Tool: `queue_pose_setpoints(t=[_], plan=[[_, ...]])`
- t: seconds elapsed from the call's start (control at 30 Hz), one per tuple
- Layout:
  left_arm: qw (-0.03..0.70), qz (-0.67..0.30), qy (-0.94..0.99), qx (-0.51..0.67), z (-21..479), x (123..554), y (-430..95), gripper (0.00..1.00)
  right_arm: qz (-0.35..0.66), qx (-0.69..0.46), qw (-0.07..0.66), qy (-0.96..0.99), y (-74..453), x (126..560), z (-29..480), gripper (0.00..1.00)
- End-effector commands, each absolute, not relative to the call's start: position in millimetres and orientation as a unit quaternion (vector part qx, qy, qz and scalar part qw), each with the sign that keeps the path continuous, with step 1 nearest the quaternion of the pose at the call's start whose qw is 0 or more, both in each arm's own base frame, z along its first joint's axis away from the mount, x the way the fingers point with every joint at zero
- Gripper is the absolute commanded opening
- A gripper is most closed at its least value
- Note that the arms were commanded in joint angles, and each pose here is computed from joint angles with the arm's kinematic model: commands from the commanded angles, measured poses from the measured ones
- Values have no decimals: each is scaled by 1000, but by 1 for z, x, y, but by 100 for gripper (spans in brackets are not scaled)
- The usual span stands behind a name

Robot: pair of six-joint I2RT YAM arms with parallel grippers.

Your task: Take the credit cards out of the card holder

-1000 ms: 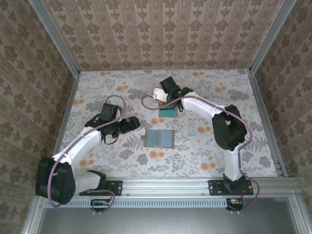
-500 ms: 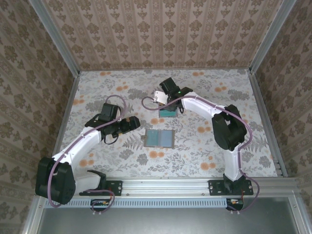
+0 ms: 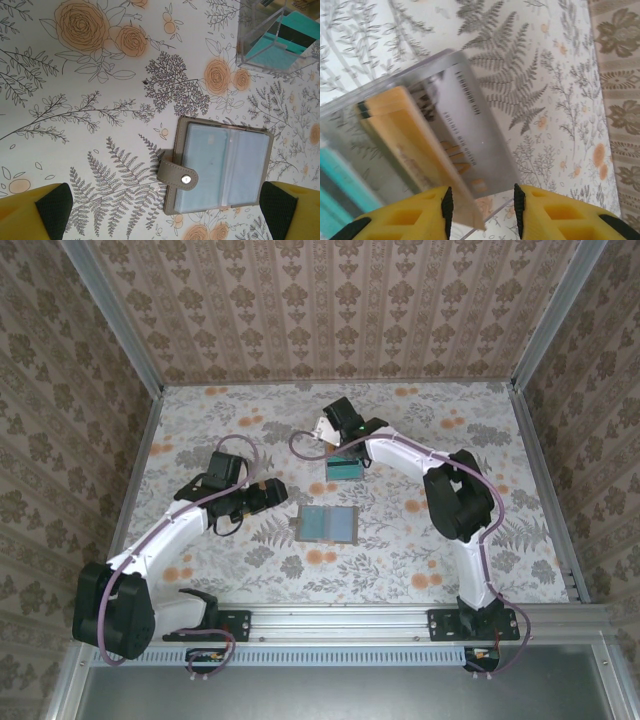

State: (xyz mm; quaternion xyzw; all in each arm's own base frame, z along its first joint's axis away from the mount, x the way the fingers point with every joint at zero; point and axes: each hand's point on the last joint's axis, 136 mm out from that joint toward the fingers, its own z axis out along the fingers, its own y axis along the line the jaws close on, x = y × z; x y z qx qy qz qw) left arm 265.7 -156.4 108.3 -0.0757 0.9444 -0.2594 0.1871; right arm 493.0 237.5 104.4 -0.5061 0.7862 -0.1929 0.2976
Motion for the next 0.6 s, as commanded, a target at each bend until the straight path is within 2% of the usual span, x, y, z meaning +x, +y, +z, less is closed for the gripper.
queue_pose_setpoints(t=[0.0, 0.3, 0.57], plan=[[185, -269, 942, -80, 112, 268, -157, 100, -210, -465, 315, 800, 231, 508, 114, 40], [185, -280, 939, -77, 114, 265, -161, 100, -196, -428, 346, 812, 222, 491, 139, 43], [185, -306, 933, -49, 119, 259, -184, 90, -60, -307, 354, 881, 214, 427, 164, 44]])
